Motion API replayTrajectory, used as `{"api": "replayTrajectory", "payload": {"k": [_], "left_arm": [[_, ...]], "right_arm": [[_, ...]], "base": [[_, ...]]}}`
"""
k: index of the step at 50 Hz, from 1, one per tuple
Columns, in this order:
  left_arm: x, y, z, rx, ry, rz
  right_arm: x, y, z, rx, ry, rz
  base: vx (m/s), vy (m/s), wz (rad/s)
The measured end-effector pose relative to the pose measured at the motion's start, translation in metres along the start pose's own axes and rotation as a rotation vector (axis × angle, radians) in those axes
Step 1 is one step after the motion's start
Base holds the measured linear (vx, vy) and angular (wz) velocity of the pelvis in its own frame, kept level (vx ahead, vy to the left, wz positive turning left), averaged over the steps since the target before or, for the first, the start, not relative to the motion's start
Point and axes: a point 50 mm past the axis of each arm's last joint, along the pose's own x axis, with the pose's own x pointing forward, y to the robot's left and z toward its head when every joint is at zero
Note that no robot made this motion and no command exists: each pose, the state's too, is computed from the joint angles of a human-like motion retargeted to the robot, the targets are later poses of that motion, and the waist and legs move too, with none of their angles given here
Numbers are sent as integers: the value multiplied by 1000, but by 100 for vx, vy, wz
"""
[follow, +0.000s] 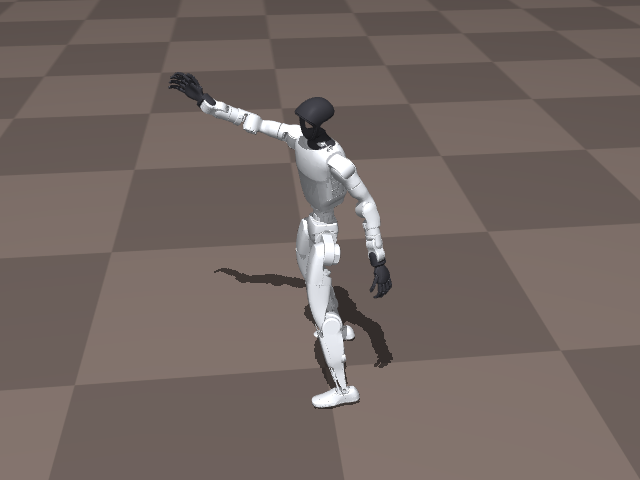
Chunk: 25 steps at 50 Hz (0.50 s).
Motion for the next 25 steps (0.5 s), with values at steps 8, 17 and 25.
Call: {"api": "replayTrajectory", "payload": {"k": [8,17,25], "left_arm": [[-8,-63,8,-57,-32,-61],[-18,-82,103,-134,-363,-171],[-29,-26,165,-273,-622,-101]], "right_arm": [[-49,20,56,-300,-583,248],[-118,0,-19,-690,-722,531],[-122,-157,-167,-1184,-25,281]], "base": [[6,3,-77],[-6,11,-150],[-22,23,-152]]}}
